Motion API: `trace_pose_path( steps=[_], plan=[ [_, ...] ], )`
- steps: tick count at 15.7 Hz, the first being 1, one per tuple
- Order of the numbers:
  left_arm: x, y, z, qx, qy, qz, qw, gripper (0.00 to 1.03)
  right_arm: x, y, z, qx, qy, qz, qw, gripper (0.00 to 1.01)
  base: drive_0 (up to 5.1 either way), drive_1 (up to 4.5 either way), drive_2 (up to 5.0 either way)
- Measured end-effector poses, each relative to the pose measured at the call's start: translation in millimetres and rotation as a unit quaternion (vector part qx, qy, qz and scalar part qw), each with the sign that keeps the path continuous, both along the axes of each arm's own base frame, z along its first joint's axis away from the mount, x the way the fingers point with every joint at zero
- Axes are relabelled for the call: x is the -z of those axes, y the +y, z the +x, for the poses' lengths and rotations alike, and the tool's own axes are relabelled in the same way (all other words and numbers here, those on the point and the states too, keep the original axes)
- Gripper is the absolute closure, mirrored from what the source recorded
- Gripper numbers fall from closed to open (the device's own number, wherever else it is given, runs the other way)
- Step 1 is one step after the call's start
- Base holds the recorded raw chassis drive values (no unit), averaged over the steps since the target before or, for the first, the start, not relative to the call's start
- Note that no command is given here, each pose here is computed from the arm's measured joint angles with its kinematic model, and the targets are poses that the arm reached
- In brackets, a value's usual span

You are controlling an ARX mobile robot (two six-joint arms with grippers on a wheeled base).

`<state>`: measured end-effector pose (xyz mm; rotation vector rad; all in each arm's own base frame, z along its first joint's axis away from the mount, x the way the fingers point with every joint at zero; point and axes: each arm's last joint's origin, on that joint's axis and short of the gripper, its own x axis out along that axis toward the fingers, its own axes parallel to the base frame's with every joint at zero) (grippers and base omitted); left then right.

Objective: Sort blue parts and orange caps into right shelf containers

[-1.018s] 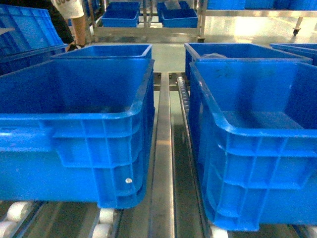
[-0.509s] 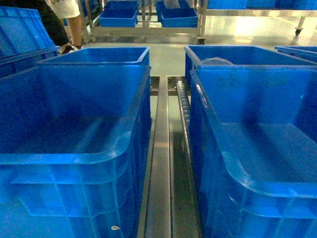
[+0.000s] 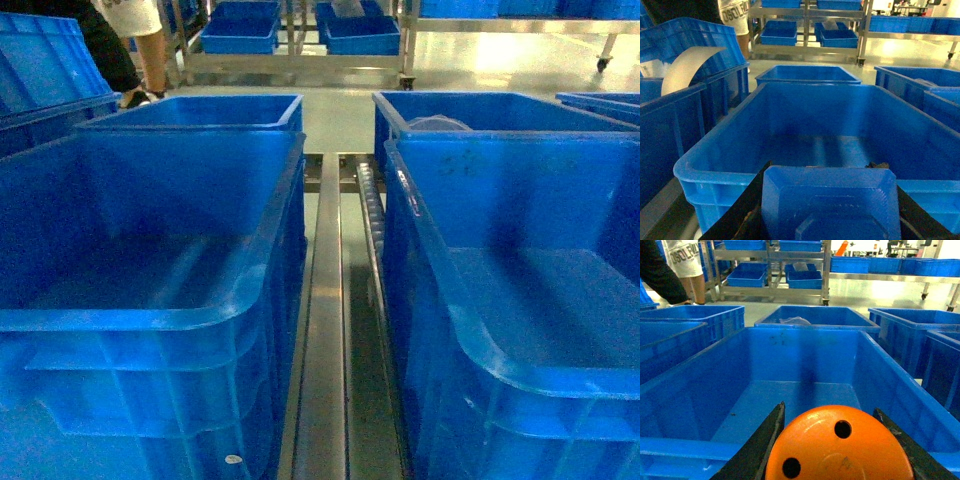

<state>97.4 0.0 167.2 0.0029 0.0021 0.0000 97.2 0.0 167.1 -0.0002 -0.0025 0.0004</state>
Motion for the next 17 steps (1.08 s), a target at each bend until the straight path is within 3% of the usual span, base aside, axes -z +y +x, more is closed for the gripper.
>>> trace_pose_path(
  steps=[17],
  plan=[
    [0.0,0.0,0.0,0.000,0.000,0.000,1.0000,0.60,0.0,0.0,0.0,0.000,0.000,0.000,1.0000,0.57,0.0,0.00,0.0]
  ],
)
